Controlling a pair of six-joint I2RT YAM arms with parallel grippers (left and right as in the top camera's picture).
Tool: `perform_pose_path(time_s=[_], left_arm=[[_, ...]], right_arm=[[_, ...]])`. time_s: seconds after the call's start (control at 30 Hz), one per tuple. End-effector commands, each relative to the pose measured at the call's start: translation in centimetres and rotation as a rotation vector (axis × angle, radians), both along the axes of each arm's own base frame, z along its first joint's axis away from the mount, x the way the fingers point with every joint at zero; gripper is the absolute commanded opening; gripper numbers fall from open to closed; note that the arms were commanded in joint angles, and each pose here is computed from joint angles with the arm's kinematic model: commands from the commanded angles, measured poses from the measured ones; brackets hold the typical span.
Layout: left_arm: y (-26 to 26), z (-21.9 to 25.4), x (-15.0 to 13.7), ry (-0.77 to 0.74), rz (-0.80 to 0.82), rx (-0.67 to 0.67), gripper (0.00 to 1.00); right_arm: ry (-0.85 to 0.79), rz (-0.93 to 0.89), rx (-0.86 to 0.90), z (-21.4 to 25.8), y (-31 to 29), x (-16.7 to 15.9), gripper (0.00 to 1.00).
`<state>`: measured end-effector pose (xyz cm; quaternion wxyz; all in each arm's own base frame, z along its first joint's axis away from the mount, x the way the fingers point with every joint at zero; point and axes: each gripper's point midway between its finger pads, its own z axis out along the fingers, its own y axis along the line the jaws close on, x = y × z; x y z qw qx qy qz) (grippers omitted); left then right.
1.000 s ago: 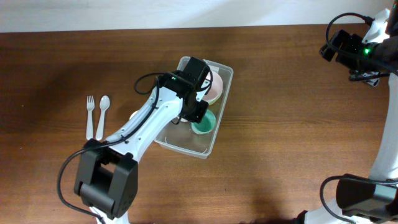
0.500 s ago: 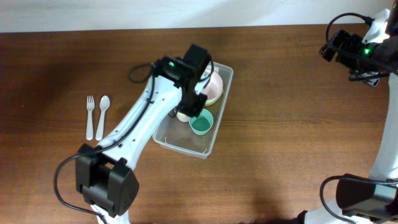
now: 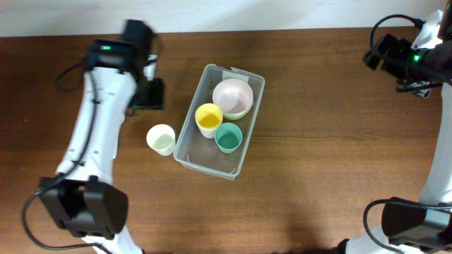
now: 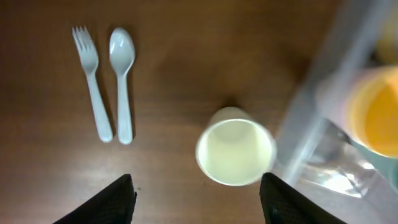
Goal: Pack container
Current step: 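Move the left gripper to the cream cup and grasp it, then carry the cream cup into the container onto the green cup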
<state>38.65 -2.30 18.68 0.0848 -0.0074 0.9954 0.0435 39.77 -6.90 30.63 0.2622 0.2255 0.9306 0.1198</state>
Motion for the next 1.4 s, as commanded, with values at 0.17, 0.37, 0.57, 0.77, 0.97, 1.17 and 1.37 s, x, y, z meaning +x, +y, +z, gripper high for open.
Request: perform_pose_path(time_s=[0.17,0.37,0.57,0.77,0.97,1.17,1.37], left_arm=[[1.6,-9.1,-2.5,0.129,0.115,-0.148,0.66],[1.6,-13.4,-2.9,0.117,0.113,-0.146,0.50],[1.5,-14.1,-2.6,0.092,0.111,-0.152,0.01],[0.9,-8.8,0.0,-0.015,0.096,-0.189,0.01],[-1.8,0.6,1.5,-0.151,0.017,-0.228,0.01],[-7.7,4.8,0.4,-0.213,-0.172,-0.239,0.01],[-14.2,3.6,-1.9,-0.167,-0.343,-0.240,0.01]], right_arm=[[0.002,-0.007,0.004,-0.1,-0.1,0.0,0.99],[0.002,-0.007,0.004,-0.1,-0.1,0.0,0.99],[0.002,-0.007,0.004,-0.1,-0.1,0.0,0.99],[0.002,-0.007,0.004,-0.1,-0.1,0.0,0.99],[0.002,-0.007,0.004,-0.1,-0.1,0.0,0.99],[0.002,-0.007,0.004,-0.1,-0.1,0.0,0.99],[0.002,-0.007,0.004,-0.1,-0.1,0.0,0.99]])
